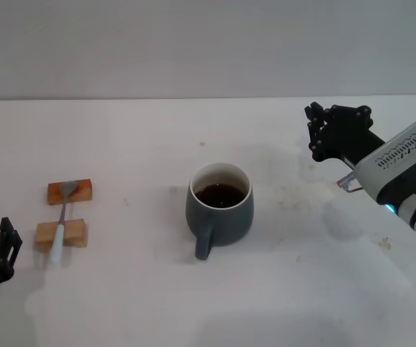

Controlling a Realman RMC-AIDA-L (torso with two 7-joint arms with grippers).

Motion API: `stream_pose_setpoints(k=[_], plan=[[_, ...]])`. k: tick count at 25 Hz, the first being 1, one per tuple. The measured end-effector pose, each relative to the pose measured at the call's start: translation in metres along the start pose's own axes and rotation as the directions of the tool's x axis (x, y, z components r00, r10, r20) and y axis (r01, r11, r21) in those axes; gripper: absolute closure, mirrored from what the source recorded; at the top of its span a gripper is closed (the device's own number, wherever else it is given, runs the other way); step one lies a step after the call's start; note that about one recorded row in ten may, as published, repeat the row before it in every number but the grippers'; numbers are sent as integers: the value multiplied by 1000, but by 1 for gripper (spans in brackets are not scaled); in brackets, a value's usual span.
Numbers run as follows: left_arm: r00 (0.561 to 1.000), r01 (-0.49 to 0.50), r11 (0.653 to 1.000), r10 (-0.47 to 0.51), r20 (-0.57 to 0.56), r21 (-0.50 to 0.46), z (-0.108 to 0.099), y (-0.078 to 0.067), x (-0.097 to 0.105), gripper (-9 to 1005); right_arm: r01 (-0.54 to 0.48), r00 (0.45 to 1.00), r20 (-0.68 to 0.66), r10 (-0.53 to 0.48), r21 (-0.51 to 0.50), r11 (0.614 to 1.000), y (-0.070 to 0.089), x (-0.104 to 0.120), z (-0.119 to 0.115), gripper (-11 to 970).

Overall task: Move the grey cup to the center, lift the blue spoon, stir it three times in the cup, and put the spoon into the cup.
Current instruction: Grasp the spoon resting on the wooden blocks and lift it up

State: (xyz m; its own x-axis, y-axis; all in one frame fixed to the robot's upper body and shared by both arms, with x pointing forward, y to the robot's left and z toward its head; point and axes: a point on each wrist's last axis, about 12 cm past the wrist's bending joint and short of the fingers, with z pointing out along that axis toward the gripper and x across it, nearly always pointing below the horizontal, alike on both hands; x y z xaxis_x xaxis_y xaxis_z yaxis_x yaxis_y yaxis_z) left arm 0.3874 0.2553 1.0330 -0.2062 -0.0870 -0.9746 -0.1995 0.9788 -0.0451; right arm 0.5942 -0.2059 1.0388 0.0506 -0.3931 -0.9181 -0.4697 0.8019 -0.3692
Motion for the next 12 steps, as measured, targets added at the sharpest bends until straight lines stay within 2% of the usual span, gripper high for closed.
stream_pose_setpoints(k=[5, 12], plan=[[999, 18, 1000, -17, -30, 15, -4, -7, 7, 267, 5, 1000, 3, -5, -2, 1000, 0, -1, 1, 910], [999, 29, 999, -29, -15, 25, -10, -14, 8, 269, 6, 1000, 3, -6, -3, 1000, 0, -1, 1, 909]])
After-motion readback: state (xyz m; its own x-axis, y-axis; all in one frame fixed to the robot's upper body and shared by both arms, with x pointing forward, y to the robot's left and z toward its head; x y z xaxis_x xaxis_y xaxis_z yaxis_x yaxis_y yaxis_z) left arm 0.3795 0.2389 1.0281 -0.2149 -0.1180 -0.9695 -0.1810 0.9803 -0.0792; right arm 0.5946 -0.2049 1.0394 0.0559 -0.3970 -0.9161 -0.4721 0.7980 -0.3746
